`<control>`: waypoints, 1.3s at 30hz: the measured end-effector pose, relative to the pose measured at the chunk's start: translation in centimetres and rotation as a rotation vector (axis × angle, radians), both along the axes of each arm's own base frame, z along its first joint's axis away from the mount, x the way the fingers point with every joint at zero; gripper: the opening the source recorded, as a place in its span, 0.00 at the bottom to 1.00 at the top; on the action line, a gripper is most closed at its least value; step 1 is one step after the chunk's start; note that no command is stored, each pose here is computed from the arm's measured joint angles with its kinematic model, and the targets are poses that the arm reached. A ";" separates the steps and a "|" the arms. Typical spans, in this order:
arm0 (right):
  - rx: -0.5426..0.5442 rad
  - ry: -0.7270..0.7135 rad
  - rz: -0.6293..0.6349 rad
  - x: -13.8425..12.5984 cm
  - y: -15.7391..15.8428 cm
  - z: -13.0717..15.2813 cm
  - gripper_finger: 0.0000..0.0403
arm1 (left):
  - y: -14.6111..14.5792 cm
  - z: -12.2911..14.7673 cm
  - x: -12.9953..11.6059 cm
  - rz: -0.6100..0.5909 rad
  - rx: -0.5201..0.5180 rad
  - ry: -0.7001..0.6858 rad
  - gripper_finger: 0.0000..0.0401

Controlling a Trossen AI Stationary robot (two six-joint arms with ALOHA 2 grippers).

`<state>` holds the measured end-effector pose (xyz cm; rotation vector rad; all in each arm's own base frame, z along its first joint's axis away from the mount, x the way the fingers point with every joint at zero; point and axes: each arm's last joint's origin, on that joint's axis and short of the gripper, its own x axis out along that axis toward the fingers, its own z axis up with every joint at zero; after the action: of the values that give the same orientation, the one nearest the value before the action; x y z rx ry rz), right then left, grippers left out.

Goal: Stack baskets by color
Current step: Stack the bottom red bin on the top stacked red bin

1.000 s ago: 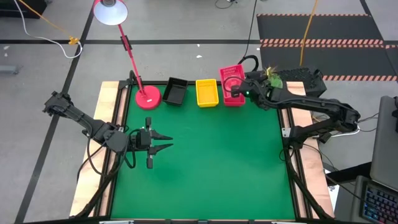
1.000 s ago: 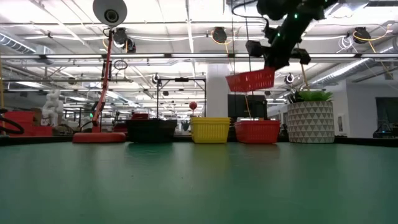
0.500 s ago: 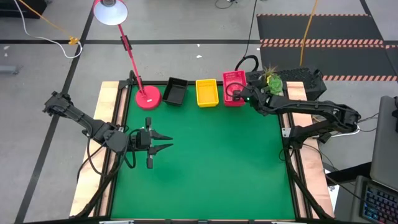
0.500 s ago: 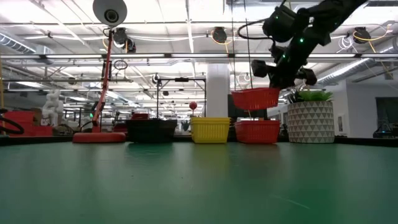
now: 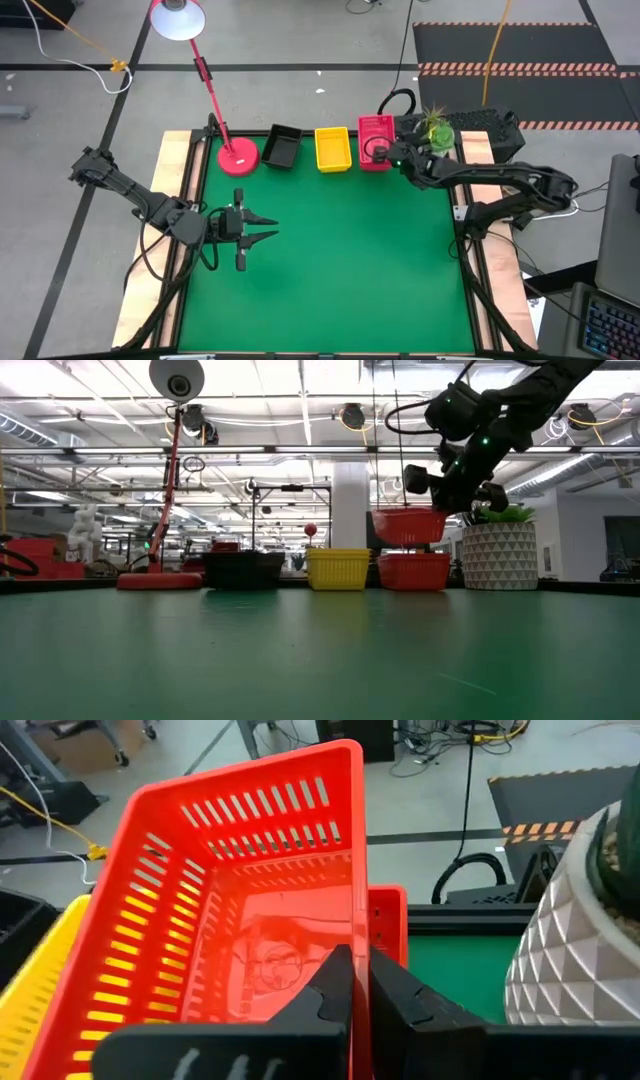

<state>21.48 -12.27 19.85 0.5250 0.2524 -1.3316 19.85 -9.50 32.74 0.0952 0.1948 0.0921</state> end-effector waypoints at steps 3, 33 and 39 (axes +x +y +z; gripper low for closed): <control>-0.006 0.021 -0.017 0.0 0.0 -0.3 0.01 | 0.0 0.0 0.0 0.000 0.000 0.000 0.23; 0.019 0.046 -0.036 0.6 -0.8 -2.0 0.01 | 0.0 0.0 0.0 -0.002 0.002 0.000 0.23; 0.020 0.061 -0.031 0.6 -0.8 -2.0 0.04 | 0.0 0.0 0.0 -0.002 0.004 0.000 0.23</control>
<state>22.07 -13.11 17.85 0.5073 0.3088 -1.3777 19.85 -9.51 32.75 0.0996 0.1944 0.0905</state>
